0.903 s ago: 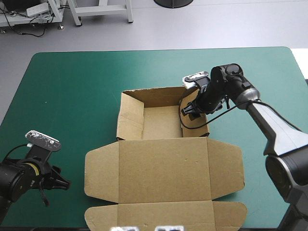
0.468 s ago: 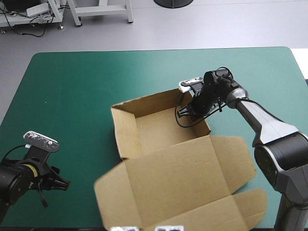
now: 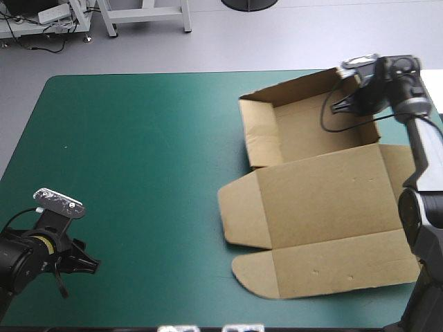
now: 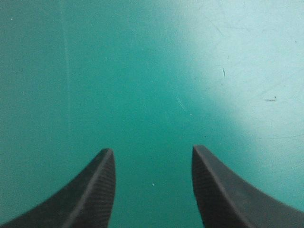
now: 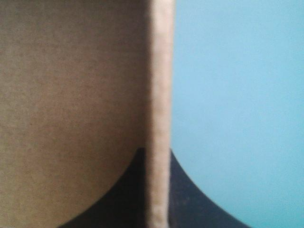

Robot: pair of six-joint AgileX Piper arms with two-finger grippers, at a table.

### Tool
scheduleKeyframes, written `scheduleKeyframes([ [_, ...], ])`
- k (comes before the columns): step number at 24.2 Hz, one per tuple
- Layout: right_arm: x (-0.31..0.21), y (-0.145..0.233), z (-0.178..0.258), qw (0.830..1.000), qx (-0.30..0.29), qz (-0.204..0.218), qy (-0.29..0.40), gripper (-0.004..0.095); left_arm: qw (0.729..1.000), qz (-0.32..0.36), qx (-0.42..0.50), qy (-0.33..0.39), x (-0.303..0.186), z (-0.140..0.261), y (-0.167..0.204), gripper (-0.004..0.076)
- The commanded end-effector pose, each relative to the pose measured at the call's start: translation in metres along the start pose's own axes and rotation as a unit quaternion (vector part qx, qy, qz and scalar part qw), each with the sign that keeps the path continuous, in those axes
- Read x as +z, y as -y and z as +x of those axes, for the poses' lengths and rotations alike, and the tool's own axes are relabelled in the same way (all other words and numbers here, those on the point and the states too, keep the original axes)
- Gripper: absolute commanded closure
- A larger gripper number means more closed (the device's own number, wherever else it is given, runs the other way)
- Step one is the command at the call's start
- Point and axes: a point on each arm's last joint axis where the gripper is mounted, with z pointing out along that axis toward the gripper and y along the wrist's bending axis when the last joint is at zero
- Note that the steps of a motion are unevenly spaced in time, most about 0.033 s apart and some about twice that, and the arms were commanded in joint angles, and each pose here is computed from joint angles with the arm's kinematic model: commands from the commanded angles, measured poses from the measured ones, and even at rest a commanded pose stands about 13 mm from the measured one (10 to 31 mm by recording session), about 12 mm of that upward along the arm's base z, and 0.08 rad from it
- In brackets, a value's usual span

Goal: Fold the box

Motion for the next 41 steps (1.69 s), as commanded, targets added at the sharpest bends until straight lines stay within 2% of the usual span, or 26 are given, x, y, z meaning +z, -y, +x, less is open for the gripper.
scheduleKeyframes([
  [1,-0.026,0.06,0.002,0.997,0.062,0.018,0.045,0.0933,1.0,-0.012,-0.007,0.02,-0.007,-0.004,-0.004,0.0363],
  [3,-0.015,0.08,0.01,0.995,0.094,0.012,0.035,0.0933,1.0,-0.015,-0.006,0.021,-0.007,-0.004,-0.005,0.0363],
  [9,0.02,0.123,0.034,0.991,0.134,0.028,-0.009,0.0933,1.0,-0.015,-0.006,0.024,-0.007,-0.005,-0.005,0.0363],
  [13,0.045,0.134,0.045,0.991,0.125,0.021,-0.039,0.0905,1.0,-0.012,-0.007,0.024,-0.007,-0.005,-0.004,0.0363],
  [14,0.046,0.134,0.045,0.992,0.118,0.02,-0.04,0.0868,1.0,-0.012,-0.007,0.024,-0.007,-0.005,-0.004,0.0363],
  [15,0.043,0.136,0.044,0.994,0.096,0.024,-0.04,0.0754,1.0,-0.012,-0.007,0.023,-0.007,-0.004,-0.004,0.0363],
  [16,0.039,0.137,0.043,0.995,0.087,0.031,-0.038,0.0682,1.0,-0.012,-0.007,0.022,-0.007,-0.004,-0.004,0.0363],
  [17,0.03,0.14,0.038,0.995,0.083,0.039,-0.025,0.0543,1.0,-0.012,-0.007,0.022,-0.007,-0.004,-0.004,0.0363],
  [19,0.011,0.144,0.028,0.995,0.085,0.052,0.013,0.0374,1.0,-0.014,-0.006,0.021,-0.007,-0.004,-0.004,0.0363],
  [20,-0.004,0.145,0.022,0.994,0.09,0.057,0.036,0.0335,1.0,-0.014,-0.006,0.023,-0.007,-0.004,-0.004,0.0363],
  [22,-0.033,0.144,0.014,0.991,0.088,0.068,0.071,0.0333,1.0,-0.017,-0.005,0.025,-0.007,-0.005,-0.005,0.0363],
  [25,-0.079,0.129,0.016,0.992,0.086,0.037,0.078,0.0333,0.999,-0.022,-0.003,0.029,-0.007,-0.006,-0.006,0.0363],
  [27,-0.11,0.117,0.017,0.989,0.103,0.022,0.109,0.0333,0.999,-0.023,-0.003,0.044,-0.008,-0.008,-0.006,0.0363],
  [33,-0.191,0.07,0.02,0.97,0.077,-0.075,0.22,0.0338,0.998,-0.016,-0.009,0.056,-0.008,-0.01,-0.005,0.0363],
  [36,-0.221,0.039,0.032,0.971,0.034,-0.065,0.229,0.0338,0.998,-0.008,-0.012,0.06,-0.008,-0.011,-0.004,0.0363],
  [41,-0.24,-0.007,0.069,0.979,-0.016,-0.054,0.197,0.0338,0.998,-0.005,-0.014,0.061,-0.008,-0.011,-0.003,0.0363],
])
